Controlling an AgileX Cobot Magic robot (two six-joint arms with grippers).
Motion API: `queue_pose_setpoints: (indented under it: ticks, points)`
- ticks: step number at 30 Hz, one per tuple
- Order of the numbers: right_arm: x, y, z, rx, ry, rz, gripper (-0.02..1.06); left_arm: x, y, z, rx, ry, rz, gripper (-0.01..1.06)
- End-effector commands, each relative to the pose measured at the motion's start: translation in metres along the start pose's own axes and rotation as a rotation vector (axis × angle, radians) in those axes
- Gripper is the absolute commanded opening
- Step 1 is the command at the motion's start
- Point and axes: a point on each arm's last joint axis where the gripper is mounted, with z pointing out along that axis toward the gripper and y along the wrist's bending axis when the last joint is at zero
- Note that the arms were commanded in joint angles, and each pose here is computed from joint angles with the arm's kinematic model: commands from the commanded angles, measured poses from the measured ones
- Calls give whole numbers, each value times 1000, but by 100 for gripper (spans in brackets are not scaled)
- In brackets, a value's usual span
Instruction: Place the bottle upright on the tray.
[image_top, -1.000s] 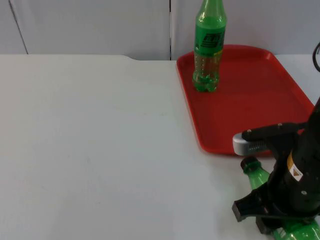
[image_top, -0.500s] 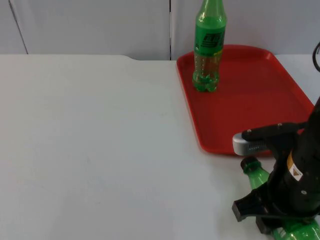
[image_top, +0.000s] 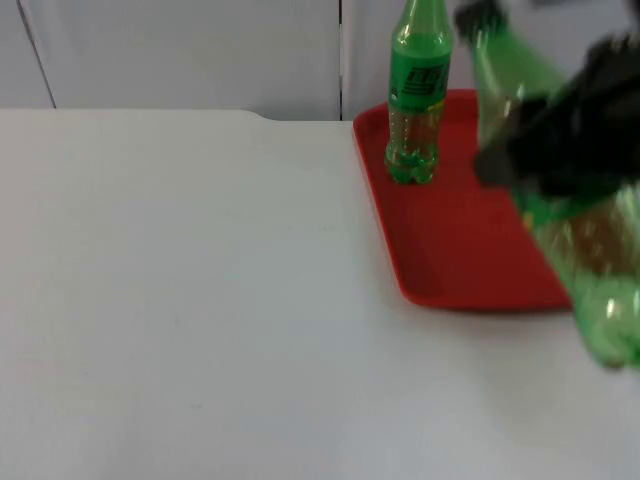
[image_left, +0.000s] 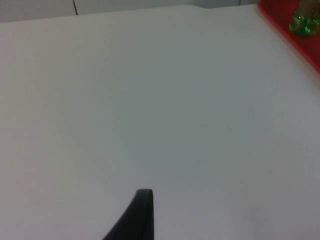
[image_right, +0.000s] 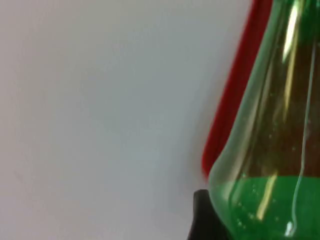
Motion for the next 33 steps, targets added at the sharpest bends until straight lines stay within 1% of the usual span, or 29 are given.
queue_pose_setpoints:
  ticks: [1, 2, 4, 5, 6, 7, 8, 10, 12, 13, 14, 16, 18, 19, 21, 23, 24, 27, 29, 30, 32, 33]
  points:
    - [-29, -1, -47, -20, -244, -175, 0, 0, 0, 0, 3, -11, -4, 105]
    - [-29, -1, -47, -20, -244, -175, 0, 0, 0, 0, 3, -11, -4, 105]
    - [-38, -3, -71, -11, -347, -258, 0, 0, 0, 0, 3, -11, -4, 105]
    - [-42, -8, -86, 18, -398, -298, 0, 0, 0, 0, 3, -11, -4, 105]
    - [-42, -10, -88, 28, -406, -299, 0, 0, 0, 0, 3, -11, -4, 105]
    - [-43, -17, -93, 62, -412, -297, 0, 0, 0, 0, 3, -11, -4, 105]
    - [-43, -17, -93, 62, -412, -297, 0, 0, 0, 0, 3, -11, -4, 105]
    - [-42, -32, -98, 136, -390, -256, 0, 0, 0, 0, 3, -11, -4, 105]
    - [-42, -43, -99, 174, -388, -228, 0, 0, 0, 0, 3, -11, -4, 105]
    - [-43, -49, -99, 175, -407, -190, 0, 0, 0, 0, 3, -11, -4, 105]
    - [-43, -49, -99, 175, -407, -190, 0, 0, 0, 0, 3, -11, -4, 105]
    - [-46, -57, -101, 171, -449, -156, 0, 0, 0, 0, 3, -11, -4, 105]
    - [-49, -66, -104, 162, -504, -150, 0, 0, 0, 0, 3, -11, -4, 105]
    - [-49, -66, -104, 162, -504, -150, 0, 0, 0, 0, 3, -11, -4, 105]
    - [-52, -78, -107, 168, -553, -139, 0, 0, 0, 0, 3, -11, -4, 105]
    - [-53, -88, -106, 149, -608, -134, 0, 0, 0, 0, 3, -11, -4, 105]
    - [-53, -88, -106, 149, -608, -134, 0, 0, 0, 0, 3, -11, -4, 105]
    - [-51, -108, -95, 149, -645, -101, 0, 0, 0, 0, 3, -11, -4, 105]
    - [-49, -122, -82, 195, -649, -16, 0, 0, 0, 0, 3, -11, -4, 105]
    - [-49, -122, -82, 195, -649, -16, 0, 0, 0, 0, 3, -11, -4, 105]
    - [-48, -136, -69, 273, -665, 69, 0, 0, 0, 0, 3, -11, -4, 105]
    - [-47, -142, -63, 308, -686, 130, 0, 0, 0, 0, 3, -11, -4, 105]
